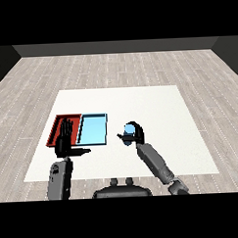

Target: Pick the blue can and put it in the blue box

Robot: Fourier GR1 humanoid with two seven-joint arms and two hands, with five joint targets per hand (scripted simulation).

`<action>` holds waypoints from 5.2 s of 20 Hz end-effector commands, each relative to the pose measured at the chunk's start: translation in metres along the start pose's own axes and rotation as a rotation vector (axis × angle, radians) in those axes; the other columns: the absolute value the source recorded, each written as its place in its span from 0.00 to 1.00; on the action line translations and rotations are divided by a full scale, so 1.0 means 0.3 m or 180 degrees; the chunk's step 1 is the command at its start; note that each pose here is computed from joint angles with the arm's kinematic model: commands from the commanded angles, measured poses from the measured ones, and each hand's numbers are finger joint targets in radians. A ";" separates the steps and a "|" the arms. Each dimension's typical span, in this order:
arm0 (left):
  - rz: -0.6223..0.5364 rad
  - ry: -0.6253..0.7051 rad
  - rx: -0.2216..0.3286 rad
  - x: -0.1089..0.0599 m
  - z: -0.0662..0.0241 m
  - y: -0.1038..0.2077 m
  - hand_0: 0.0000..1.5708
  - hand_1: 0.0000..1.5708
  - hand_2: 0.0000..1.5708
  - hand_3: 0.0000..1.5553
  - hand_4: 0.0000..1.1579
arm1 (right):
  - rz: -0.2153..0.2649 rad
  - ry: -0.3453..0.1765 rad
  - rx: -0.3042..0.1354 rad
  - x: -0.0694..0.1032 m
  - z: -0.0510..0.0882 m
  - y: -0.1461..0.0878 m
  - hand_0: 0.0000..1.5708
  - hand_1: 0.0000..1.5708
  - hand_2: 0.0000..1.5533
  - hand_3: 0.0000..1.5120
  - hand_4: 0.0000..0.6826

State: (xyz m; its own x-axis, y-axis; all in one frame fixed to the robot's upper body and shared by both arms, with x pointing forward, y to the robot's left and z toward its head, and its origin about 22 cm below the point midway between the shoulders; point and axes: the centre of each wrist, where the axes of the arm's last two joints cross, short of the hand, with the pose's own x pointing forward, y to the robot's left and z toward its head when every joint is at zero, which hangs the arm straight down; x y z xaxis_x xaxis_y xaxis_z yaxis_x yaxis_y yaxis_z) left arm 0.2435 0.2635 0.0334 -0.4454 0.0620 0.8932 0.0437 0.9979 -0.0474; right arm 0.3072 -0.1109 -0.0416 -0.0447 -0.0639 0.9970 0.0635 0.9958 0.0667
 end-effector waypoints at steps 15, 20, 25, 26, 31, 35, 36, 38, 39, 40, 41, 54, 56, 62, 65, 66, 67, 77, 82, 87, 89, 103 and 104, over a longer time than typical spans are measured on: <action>0.0051 0.0547 -0.0560 -0.068 -0.060 -0.277 0.00 0.00 0.00 0.00 0.00 | 0.0554 -0.0742 0.0246 0.277 -0.043 -0.026 0.90 0.90 0.93 0.93 0.90; 0.0079 0.0537 -0.0567 -0.101 -0.028 -0.263 0.00 0.00 0.00 0.00 0.00 | 0.0624 -0.0792 0.0293 0.342 -0.037 -0.069 0.91 0.91 0.93 0.93 0.90; 0.0236 0.0622 -0.0692 -0.168 -0.068 -0.368 0.00 0.00 0.00 0.00 0.00 | 0.0693 -0.0810 0.0313 0.331 -0.062 -0.080 0.91 0.91 0.93 0.93 0.89; 0.0263 0.0725 -0.0725 -0.095 -0.087 -0.340 0.00 0.00 0.00 0.00 0.00 | 0.0674 -0.0779 0.0380 0.378 -0.048 -0.084 0.92 0.92 0.93 0.93 0.89; 0.0400 0.0816 -0.0795 -0.117 -0.073 -0.379 0.00 0.00 0.00 0.00 0.00 | 0.0732 -0.0891 0.0432 0.363 -0.034 -0.077 0.93 0.93 0.94 0.92 0.90; 0.0416 0.0883 -0.0784 -0.199 -0.050 -0.430 0.00 0.00 0.00 0.00 0.00 | 0.0689 -0.0824 0.0477 0.415 0.009 -0.051 0.94 0.94 0.94 0.92 0.90; 0.0265 0.0864 -0.0761 -0.135 -0.069 -0.497 0.00 0.00 0.00 0.00 0.00 | 0.0642 -0.0834 0.0453 0.303 -0.031 -0.045 0.94 0.94 0.94 0.93 0.91; 0.0343 0.0916 -0.0802 -0.154 -0.006 -0.488 0.00 0.00 0.00 0.00 0.00 | 0.0677 -0.0879 0.0507 0.360 -0.028 0.030 0.95 0.95 0.95 0.93 0.90; 0.0373 0.0927 -0.0766 -0.182 -0.059 -0.479 0.00 0.00 0.00 0.00 0.00 | 0.0688 -0.0869 0.0490 0.426 -0.026 0.012 0.95 0.95 0.94 0.93 0.89; 0.0332 0.0896 -0.0762 -0.168 -0.050 -0.456 0.00 0.00 0.00 0.00 0.00 | 0.0704 -0.0975 0.0482 0.423 -0.024 -0.013 0.95 0.95 0.94 0.93 0.88; 0.0292 0.0964 -0.0786 -0.225 -0.072 -0.409 0.00 0.00 0.00 0.00 0.00 | 0.0684 -0.0938 0.0570 0.348 -0.073 0.034 0.95 0.95 0.94 0.93 0.89; 0.0463 0.1071 -0.0728 -0.268 0.015 -0.488 0.00 0.00 0.00 0.00 0.00 | 0.0554 -0.0946 0.0667 0.341 0.040 0.012 0.95 0.95 0.94 0.92 0.89; 0.0495 0.1116 -0.0744 -0.198 -0.091 -0.539 0.00 0.00 0.00 0.00 0.00 | 0.0640 -0.0971 0.0739 0.374 0.015 0.062 0.94 0.94 0.94 0.92 0.89; 0.0519 0.1094 -0.0763 -0.270 -0.108 -0.539 0.00 0.00 0.00 0.00 0.00 | 0.0631 -0.1028 0.0822 0.407 0.022 0.091 0.95 0.95 0.94 0.93 0.89; 0.0460 0.1055 -0.0758 -0.256 -0.086 -0.525 0.00 0.00 0.00 0.00 0.00 | 0.0589 -0.1057 0.0909 0.371 0.042 0.063 0.93 0.93 0.94 0.93 0.91; 0.0489 0.1068 -0.0755 -0.273 -0.047 -0.495 0.00 0.00 0.00 0.00 0.00 | 0.0550 -0.0993 0.0857 0.343 -0.010 0.118 0.93 0.93 0.94 0.93 0.91; 0.0493 0.1084 -0.0761 -0.270 -0.044 -0.537 0.00 0.00 0.00 0.00 0.00 | 0.0604 -0.1038 0.0828 0.407 -0.003 0.134 0.93 0.93 0.94 0.93 0.89; 0.0577 0.1023 -0.0861 -0.291 -0.059 -0.554 0.00 0.00 0.00 0.00 0.00 | 0.0138 -0.0916 0.0836 0.398 0.027 0.173 0.93 0.93 0.94 0.92 0.87; 0.0490 0.1039 -0.0824 -0.288 -0.043 -0.653 0.00 0.00 0.00 0.00 0.17 | 0.0034 -0.0891 0.0871 0.408 0.023 0.150 0.93 0.93 0.94 0.92 0.87; 0.0321 0.1214 -0.0762 -0.265 -0.073 -0.664 0.00 0.00 0.00 0.00 0.46 | -0.0118 -0.0880 0.0824 0.336 0.049 0.199 0.94 0.94 0.94 0.92 0.88; 0.0331 0.1193 -0.0485 -0.294 -0.064 -0.664 0.00 0.00 0.07 0.00 0.52 | -0.0167 -0.0921 0.0821 0.345 0.006 0.190 0.94 0.94 0.94 0.92 0.89; 0.0770 0.0841 -0.0349 -0.332 -0.076 -0.680 1.00 1.00 1.00 0.97 0.95 | -0.0456 -0.0821 0.0855 0.347 0.057 0.172 0.88 0.88 0.91 0.91 0.77; 0.0802 0.0847 -0.0308 -0.334 -0.112 -0.602 1.00 1.00 1.00 0.98 0.95 | -0.0440 -0.0855 0.0874 0.315 0.015 0.130 0.82 0.82 0.87 0.85 0.69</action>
State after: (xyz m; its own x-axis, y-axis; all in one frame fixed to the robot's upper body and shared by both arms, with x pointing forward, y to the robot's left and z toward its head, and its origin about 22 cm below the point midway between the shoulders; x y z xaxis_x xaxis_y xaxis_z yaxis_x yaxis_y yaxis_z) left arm 0.3039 0.0671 -0.0340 -0.1310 0.2595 0.9568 0.2102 0.9505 -0.2290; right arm 0.2925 -0.0672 0.0644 -0.3058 -0.1851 0.9339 -0.2101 0.9699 0.1234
